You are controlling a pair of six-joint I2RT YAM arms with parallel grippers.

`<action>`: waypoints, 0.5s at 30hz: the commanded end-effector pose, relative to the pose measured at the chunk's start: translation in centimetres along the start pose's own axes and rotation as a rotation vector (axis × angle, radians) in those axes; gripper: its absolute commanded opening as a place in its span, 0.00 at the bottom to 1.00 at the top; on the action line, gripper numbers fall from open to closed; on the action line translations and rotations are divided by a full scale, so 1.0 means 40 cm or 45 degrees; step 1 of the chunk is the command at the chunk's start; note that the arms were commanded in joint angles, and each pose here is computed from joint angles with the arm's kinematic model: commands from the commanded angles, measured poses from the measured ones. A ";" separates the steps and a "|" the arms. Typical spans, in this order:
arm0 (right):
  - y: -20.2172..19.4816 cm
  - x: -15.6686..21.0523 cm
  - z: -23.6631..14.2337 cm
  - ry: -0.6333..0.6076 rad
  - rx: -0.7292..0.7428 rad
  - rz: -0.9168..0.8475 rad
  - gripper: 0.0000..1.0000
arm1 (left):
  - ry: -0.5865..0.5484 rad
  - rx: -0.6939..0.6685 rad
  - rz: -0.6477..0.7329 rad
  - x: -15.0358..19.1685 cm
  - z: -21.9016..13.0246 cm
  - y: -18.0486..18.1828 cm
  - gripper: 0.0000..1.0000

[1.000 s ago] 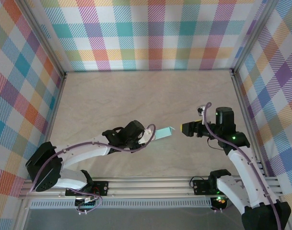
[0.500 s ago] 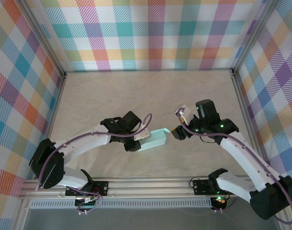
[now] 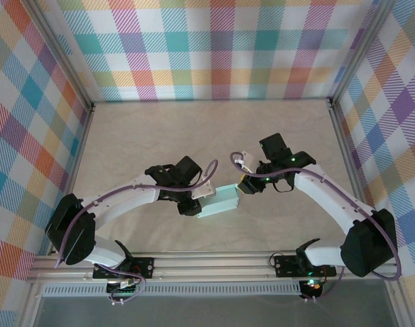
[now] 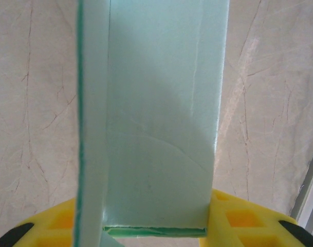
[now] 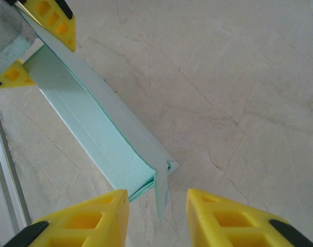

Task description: Fold the paper box

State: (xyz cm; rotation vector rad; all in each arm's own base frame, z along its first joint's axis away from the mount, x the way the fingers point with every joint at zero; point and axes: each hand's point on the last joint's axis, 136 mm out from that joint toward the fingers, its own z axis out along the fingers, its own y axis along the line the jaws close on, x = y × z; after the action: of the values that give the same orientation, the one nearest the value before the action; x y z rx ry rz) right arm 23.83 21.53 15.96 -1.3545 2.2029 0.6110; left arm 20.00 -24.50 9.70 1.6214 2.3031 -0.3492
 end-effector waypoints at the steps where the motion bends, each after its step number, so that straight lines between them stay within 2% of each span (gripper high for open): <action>1: 0.015 -0.014 0.006 -0.018 -0.046 -0.062 0.32 | 0.041 0.036 -0.003 0.024 0.004 -0.010 0.39; 7: 0.020 -0.006 0.029 0.011 -0.108 -0.048 0.30 | 0.049 0.027 -0.003 0.024 0.003 -0.007 0.38; 11: 0.016 -0.001 0.037 0.025 -0.107 -0.050 0.18 | 0.040 0.017 -0.001 0.020 -0.001 -0.004 0.38; 15: 0.020 -0.002 0.040 0.026 -0.125 -0.046 0.00 | 0.032 0.013 0.002 0.019 -0.004 -0.004 0.38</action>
State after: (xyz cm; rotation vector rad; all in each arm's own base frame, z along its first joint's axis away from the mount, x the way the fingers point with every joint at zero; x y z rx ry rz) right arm 23.78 22.05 14.09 -1.4191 2.2260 0.6452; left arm 19.97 -24.46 9.68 1.6261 2.3022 -0.3470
